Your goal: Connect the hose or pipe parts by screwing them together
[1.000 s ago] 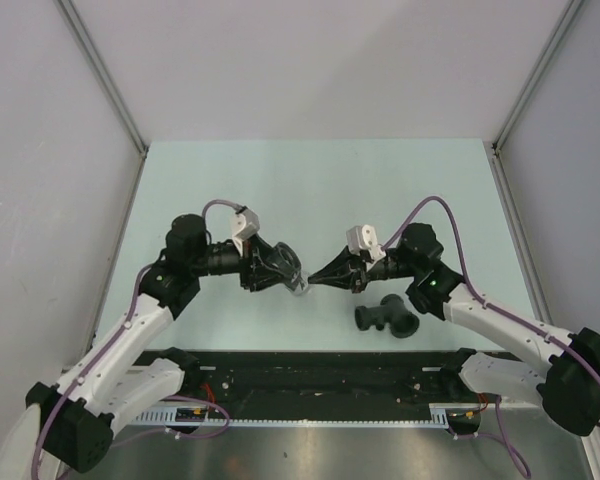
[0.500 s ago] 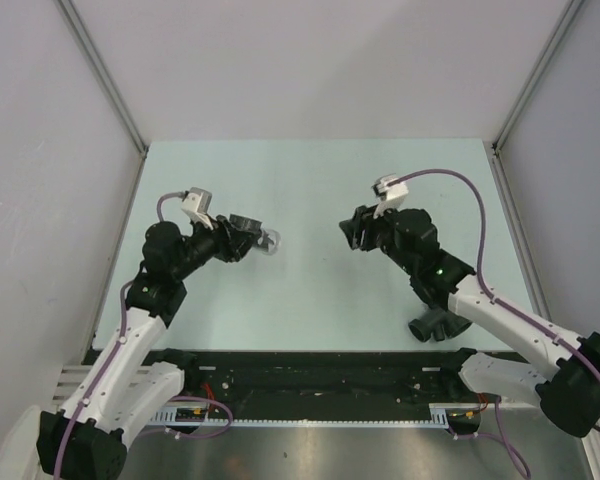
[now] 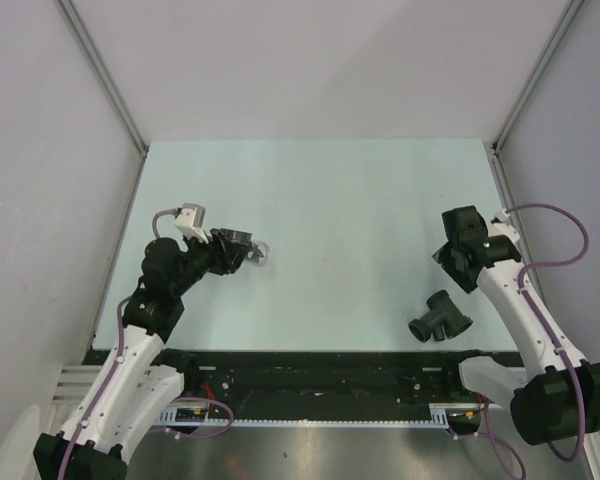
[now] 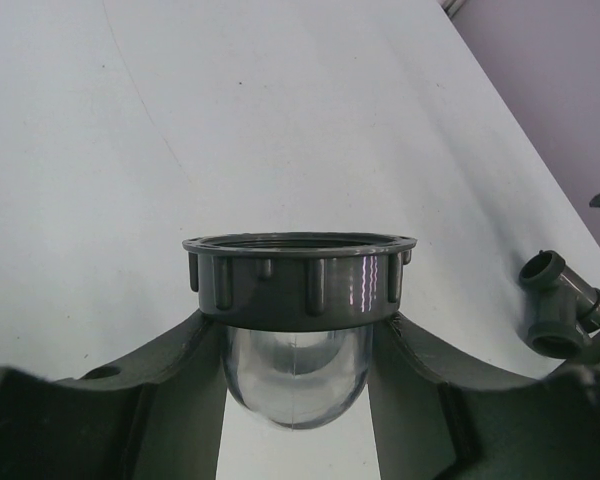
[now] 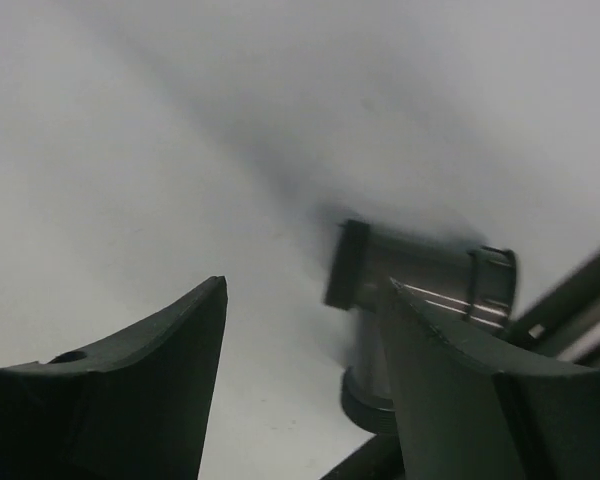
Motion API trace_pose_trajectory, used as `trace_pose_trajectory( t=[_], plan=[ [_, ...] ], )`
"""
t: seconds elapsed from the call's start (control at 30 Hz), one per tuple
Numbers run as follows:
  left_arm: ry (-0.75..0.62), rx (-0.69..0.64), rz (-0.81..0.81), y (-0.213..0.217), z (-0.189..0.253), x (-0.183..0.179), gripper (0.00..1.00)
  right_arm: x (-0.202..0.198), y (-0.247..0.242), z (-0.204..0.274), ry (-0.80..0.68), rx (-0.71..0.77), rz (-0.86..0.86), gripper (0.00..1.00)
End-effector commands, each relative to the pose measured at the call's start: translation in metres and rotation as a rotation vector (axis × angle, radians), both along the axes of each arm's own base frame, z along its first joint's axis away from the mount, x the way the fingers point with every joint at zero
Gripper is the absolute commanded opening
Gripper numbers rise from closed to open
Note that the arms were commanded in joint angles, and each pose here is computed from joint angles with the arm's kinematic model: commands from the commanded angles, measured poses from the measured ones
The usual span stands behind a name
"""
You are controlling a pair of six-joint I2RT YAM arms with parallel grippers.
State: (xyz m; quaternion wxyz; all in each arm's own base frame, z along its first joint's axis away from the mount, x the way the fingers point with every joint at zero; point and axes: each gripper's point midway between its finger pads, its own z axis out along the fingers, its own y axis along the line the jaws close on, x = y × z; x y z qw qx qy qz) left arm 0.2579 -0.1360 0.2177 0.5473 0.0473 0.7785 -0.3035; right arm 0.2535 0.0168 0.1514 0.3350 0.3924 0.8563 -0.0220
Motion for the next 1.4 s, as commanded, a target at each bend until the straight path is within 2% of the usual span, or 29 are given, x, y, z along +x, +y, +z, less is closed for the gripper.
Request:
trace_pose_trajectory(
  t=[0.0,0.1,0.3,0.43,0.77,0.93,1.1,1.17,1.2,1.27,1.3,1.37],
  plan=[
    [-0.069,0.001,-0.009,-0.001,0.017,-0.002,0.00,-0.055,-0.045,-0.014,0.190,-0.063,-0.308,0.69],
    [-0.081,0.012,-0.027,-0.005,0.019,-0.007,0.00,-0.064,-0.057,-0.014,0.211,-0.095,-0.370,0.80],
    [-0.097,0.021,-0.038,-0.006,0.021,-0.011,0.00,-0.078,-0.069,-0.023,0.293,-0.167,-0.440,0.88],
    [-0.101,0.021,-0.037,-0.006,0.022,-0.011,0.00,-0.063,-0.062,-0.038,0.282,-0.139,-0.410,0.89],
    [-0.091,0.025,-0.036,-0.006,0.019,-0.011,0.00,-0.021,0.007,-0.061,0.194,0.027,-0.168,0.88],
    [-0.089,0.029,-0.038,-0.006,0.017,-0.011,0.00,0.017,0.063,-0.062,0.057,0.182,0.015,0.85],
    [-0.090,0.035,-0.033,-0.005,0.018,-0.009,0.00,0.049,0.104,-0.062,-0.017,0.265,0.182,0.82],
    [-0.090,0.038,-0.032,-0.005,0.017,-0.010,0.00,0.051,0.104,-0.062,-0.004,0.273,0.148,0.80],
    [-0.089,0.040,-0.033,-0.004,0.017,-0.010,0.00,0.042,0.093,-0.066,0.046,0.275,0.060,0.80],
    [-0.091,0.040,-0.030,-0.004,0.017,-0.010,0.00,0.042,0.080,-0.051,0.042,0.241,-0.013,0.86],
    [-0.094,0.039,-0.028,-0.004,0.018,-0.010,0.00,0.022,0.067,-0.054,0.115,0.210,-0.086,0.86],
    [-0.092,0.040,-0.028,-0.003,0.018,-0.010,0.00,0.012,0.051,-0.039,0.108,0.171,-0.130,0.88]
  ],
)
